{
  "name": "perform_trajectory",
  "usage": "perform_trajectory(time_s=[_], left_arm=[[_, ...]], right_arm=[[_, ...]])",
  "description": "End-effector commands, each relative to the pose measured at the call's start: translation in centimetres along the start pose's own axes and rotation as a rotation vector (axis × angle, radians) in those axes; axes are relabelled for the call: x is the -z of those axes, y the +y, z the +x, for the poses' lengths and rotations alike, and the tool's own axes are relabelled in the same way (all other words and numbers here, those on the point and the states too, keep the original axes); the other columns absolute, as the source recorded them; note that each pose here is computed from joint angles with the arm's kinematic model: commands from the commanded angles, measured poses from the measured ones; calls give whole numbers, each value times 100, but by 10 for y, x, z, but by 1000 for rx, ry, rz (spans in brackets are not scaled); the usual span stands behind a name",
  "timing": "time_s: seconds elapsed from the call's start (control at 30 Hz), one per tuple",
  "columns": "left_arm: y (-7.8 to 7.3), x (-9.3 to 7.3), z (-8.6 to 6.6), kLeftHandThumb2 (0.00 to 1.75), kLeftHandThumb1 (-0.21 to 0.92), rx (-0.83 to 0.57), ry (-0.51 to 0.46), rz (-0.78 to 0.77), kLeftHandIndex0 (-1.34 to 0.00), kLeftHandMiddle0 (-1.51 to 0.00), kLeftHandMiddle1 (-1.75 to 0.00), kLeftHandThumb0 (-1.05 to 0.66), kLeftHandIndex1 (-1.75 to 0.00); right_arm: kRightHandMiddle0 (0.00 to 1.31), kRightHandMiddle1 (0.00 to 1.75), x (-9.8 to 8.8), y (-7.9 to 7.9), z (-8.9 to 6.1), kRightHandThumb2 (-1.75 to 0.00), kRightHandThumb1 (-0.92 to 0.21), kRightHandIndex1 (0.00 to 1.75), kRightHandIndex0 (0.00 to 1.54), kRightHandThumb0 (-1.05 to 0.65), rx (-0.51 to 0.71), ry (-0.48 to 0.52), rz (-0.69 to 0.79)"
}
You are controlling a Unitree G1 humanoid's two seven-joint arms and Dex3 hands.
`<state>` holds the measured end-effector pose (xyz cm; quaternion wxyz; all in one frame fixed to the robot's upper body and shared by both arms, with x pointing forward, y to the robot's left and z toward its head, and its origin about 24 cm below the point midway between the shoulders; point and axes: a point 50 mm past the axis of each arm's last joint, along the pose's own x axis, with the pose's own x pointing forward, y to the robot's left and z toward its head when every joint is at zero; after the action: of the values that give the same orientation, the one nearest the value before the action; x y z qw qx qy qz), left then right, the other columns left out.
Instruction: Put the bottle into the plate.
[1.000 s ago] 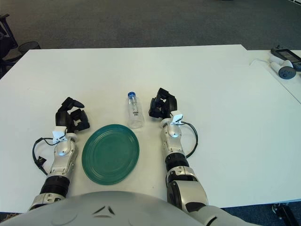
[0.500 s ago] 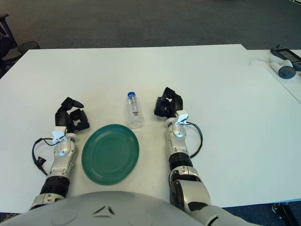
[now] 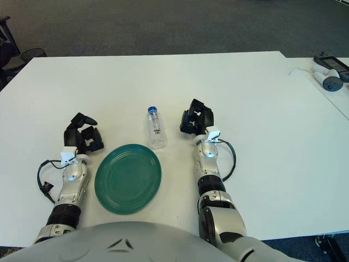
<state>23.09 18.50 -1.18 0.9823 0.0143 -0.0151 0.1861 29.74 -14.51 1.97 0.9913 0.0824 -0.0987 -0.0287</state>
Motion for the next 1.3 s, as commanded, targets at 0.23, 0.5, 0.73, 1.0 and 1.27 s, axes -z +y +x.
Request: perform_trajectory(time_s=[0.23,0.5,0.73,1.0,1.27], left_arm=[[4,23,-15,164,5,15,105,17,-83,-131,-175,-59,-175],[1,23,-15,164,5,17,105,17,-83,-130,-175,-59,-175],[1,23,-15,164,5,12,104,34,-83,-130,-175,-59,-175],[1,24,-15,165,4,12,107,34,-84,-130,-175,-60,-175],[1,25,-15,166,4,16,113,36,-84,-131,-175,-60,-175]], right_arm=[[111,175,-24,-2,20,-145,-21,175,132,-4,-46,-104,0],[112,175,-43,1,35,-146,-21,175,132,-5,-91,-185,-48],[114,175,-74,12,46,-147,-20,175,132,-7,-169,-336,-188],[115,175,-90,19,51,-145,-20,175,133,-8,-330,-436,-418],[83,175,-102,31,68,-132,-28,175,104,-28,-608,-514,-614]])
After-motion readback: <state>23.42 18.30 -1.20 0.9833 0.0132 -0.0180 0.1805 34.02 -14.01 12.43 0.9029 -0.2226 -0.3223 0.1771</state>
